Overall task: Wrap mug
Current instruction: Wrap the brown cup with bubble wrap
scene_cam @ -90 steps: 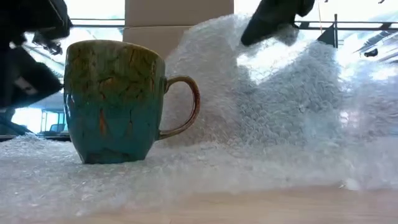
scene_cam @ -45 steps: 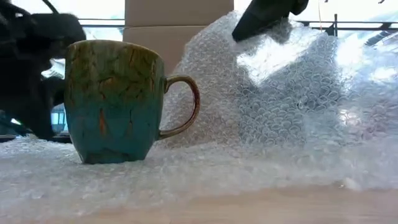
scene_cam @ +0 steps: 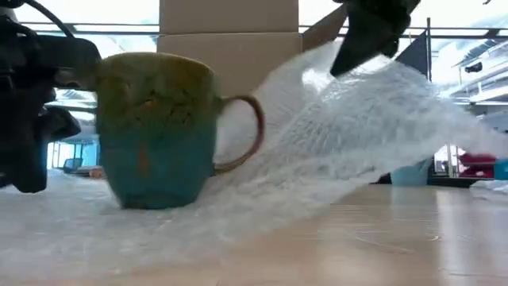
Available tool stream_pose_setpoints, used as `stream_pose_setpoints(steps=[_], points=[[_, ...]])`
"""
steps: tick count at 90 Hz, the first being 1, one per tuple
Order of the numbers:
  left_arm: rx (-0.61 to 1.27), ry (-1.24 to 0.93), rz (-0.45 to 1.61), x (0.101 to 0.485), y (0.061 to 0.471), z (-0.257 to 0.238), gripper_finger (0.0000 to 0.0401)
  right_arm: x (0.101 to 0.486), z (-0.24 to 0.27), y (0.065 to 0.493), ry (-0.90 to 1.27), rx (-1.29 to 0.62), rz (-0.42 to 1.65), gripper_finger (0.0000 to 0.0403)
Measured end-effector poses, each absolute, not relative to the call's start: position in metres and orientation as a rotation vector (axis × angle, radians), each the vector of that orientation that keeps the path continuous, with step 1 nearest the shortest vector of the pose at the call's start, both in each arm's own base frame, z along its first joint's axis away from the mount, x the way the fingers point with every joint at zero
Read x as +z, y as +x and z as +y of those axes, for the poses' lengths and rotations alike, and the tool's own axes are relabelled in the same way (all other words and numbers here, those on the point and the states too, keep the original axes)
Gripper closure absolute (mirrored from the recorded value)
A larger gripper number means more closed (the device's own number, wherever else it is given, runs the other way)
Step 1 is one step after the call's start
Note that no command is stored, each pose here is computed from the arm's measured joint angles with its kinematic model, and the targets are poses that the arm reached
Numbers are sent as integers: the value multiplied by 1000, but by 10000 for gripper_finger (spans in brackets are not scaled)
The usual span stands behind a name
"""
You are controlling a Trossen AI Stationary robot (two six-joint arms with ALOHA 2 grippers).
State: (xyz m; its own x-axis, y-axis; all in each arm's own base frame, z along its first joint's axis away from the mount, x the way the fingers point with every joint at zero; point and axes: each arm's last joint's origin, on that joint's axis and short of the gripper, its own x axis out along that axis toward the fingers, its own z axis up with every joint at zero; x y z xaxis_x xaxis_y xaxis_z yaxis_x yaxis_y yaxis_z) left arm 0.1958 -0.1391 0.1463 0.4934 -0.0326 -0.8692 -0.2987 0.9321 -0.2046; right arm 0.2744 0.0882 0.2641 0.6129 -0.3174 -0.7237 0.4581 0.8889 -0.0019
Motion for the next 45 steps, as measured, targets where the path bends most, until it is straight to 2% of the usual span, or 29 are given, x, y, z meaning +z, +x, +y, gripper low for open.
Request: stream_pose_setpoints(steps=[29,45], points=[[182,-339,1024,147,196,-139,375,257,83,261,174,-534,918,403],[215,-295,974,148,198,-137,375,258,85,263,187,-519,894,403]])
